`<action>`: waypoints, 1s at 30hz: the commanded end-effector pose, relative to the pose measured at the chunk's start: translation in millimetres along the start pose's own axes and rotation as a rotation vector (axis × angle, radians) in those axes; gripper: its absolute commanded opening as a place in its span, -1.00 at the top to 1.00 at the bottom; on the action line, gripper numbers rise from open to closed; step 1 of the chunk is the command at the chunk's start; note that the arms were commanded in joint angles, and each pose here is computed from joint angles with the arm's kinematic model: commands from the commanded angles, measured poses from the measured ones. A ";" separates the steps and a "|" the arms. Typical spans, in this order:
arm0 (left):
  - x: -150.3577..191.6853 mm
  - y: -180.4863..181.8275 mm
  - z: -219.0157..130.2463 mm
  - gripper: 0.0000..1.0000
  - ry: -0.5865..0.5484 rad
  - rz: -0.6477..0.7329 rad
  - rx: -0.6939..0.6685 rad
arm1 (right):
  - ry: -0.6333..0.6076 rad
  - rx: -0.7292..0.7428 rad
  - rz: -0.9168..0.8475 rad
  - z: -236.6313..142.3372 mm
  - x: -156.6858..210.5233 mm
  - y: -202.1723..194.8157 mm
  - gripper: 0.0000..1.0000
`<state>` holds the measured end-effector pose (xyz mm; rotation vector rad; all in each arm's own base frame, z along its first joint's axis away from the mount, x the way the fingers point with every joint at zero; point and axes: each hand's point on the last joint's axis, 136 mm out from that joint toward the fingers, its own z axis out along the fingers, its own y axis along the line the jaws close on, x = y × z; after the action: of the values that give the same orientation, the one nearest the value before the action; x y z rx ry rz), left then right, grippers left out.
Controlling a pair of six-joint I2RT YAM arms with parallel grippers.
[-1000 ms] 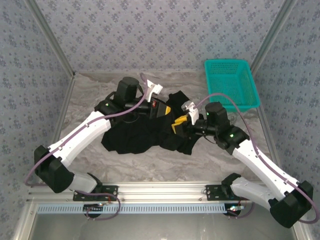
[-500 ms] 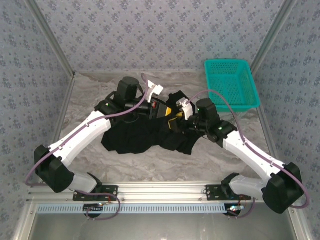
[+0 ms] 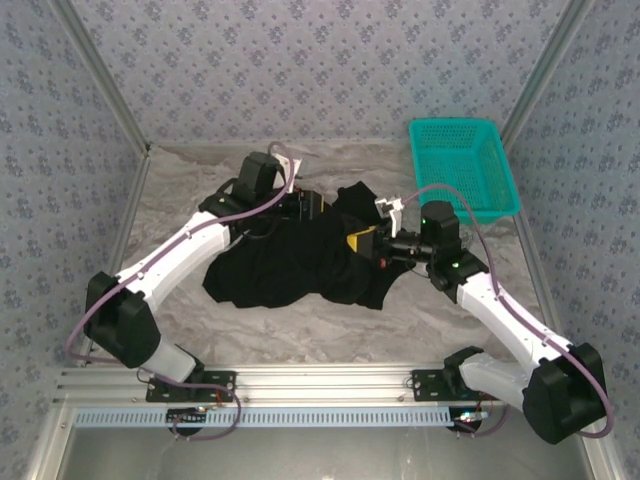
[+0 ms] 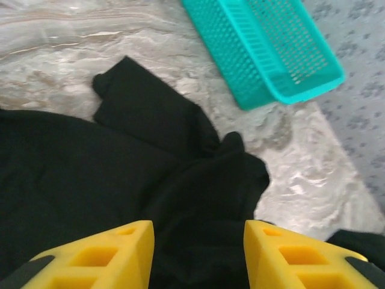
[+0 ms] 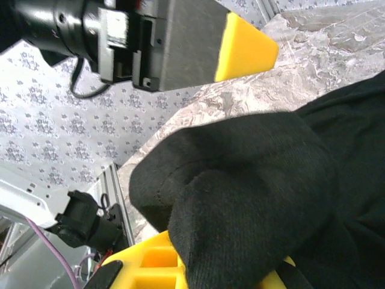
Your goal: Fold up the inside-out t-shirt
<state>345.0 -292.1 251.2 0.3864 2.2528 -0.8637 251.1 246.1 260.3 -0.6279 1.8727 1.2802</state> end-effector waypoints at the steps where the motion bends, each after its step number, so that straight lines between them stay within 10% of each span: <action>1: -1.5 -6.5 -19.2 -0.01 -0.068 0.022 0.017 | -0.049 -0.014 0.046 0.8 -11.1 -1.8 1.00; 8: 73.1 -42.3 -32.8 -0.31 0.006 0.151 0.212 | -0.080 0.030 0.094 0.6 -17.5 -19.2 1.00; 16: 116.8 -47.0 -17.9 -0.54 0.076 0.467 0.094 | -0.078 0.034 0.109 0.9 -19.8 -22.4 1.00; 30: 116.7 -49.4 5.8 -0.33 0.044 0.794 -0.142 | -0.067 0.043 0.118 -0.8 -16.7 -23.7 1.00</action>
<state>222.2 -327.3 167.6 1.1699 2.0058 -0.3763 275.5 238.4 254.7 -0.4635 1.9141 1.3200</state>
